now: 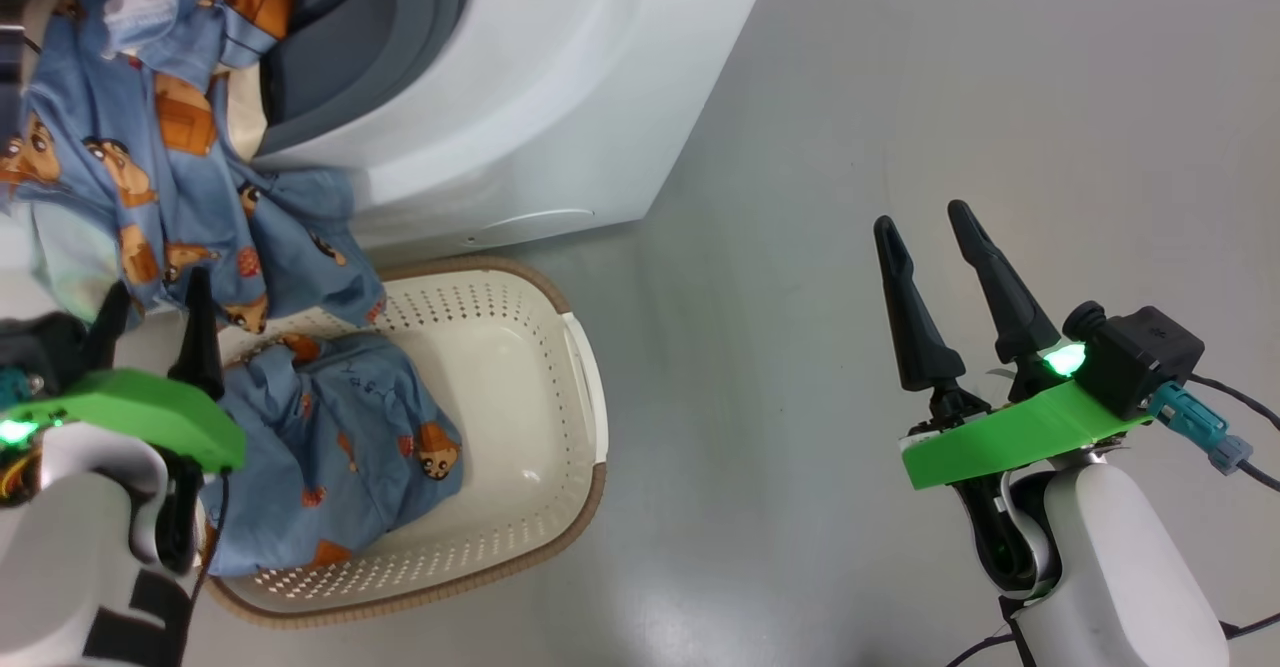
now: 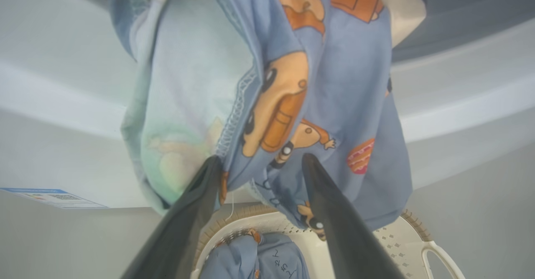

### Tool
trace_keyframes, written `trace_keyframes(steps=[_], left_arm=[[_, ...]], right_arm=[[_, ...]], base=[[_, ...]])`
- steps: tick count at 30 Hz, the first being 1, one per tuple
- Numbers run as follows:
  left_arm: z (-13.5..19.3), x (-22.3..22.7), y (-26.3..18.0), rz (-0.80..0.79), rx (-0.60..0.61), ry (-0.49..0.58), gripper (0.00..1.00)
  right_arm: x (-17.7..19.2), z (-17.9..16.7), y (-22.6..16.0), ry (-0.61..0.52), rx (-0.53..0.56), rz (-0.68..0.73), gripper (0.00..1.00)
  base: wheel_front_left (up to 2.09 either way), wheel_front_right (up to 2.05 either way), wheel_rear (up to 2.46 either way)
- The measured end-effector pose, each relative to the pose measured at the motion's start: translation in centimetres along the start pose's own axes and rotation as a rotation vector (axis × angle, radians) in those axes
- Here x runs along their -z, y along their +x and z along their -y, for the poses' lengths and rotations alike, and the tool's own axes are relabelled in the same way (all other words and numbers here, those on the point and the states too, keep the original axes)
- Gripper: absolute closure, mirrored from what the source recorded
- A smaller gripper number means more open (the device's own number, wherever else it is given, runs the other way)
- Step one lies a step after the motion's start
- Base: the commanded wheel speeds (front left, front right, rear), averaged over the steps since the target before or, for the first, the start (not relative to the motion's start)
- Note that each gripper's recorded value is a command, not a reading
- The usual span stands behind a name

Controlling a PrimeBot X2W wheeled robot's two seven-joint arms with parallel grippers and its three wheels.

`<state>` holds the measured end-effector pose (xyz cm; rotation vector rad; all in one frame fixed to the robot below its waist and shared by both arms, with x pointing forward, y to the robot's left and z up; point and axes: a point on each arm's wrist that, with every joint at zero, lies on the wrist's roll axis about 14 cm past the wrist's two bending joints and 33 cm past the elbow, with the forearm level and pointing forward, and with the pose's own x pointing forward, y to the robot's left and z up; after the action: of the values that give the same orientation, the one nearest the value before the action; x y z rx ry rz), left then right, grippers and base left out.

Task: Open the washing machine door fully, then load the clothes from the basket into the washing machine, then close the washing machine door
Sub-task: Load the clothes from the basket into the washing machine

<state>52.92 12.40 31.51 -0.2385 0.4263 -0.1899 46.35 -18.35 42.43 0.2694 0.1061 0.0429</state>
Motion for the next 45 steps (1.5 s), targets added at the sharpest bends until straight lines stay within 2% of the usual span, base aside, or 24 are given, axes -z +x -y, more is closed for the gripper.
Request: trace_keyframes(steps=[13,20,21,22,23,28,36,45], left_arm=[[2.0,0.5,2.9,-0.042,0.065,0.020,0.00],[1.5,0.1,4.2,-0.057,0.061,0.045,0.00],[1.6,0.0,4.4,-0.055,0.062,0.043,0.25],[1.6,-0.2,4.5,-0.051,0.062,0.036,0.75],[1.6,-0.2,4.5,-0.049,0.063,0.032,1.00],[2.3,-0.5,4.5,-0.041,0.084,0.024,1.00],[4.0,-3.2,3.5,0.067,0.161,-0.004,1.00],[5.0,-9.6,2.7,0.265,0.210,0.004,1.00]], right_arm=[[0.7,0.3,0.4,-0.001,0.006,-0.014,0.00],[1.1,0.0,0.8,-0.005,-0.005,-0.021,0.00],[1.2,0.0,0.8,-0.004,-0.006,-0.023,0.00],[1.3,0.0,0.8,-0.004,-0.006,-0.025,0.00],[1.3,-0.1,0.8,-0.003,-0.007,-0.027,0.00],[1.4,-0.3,0.9,-0.006,-0.014,-0.028,0.00],[1.0,-0.4,0.9,-0.006,-0.018,-0.017,0.00],[1.0,-1.2,1.1,0.002,-0.038,-0.015,0.00]], base=[[0.00,0.00,0.00],[0.00,0.00,0.00],[0.00,0.00,0.00],[0.00,0.00,0.00],[0.00,0.00,0.00],[0.00,0.00,0.00],[0.00,0.00,0.00],[0.00,0.00,0.00]])
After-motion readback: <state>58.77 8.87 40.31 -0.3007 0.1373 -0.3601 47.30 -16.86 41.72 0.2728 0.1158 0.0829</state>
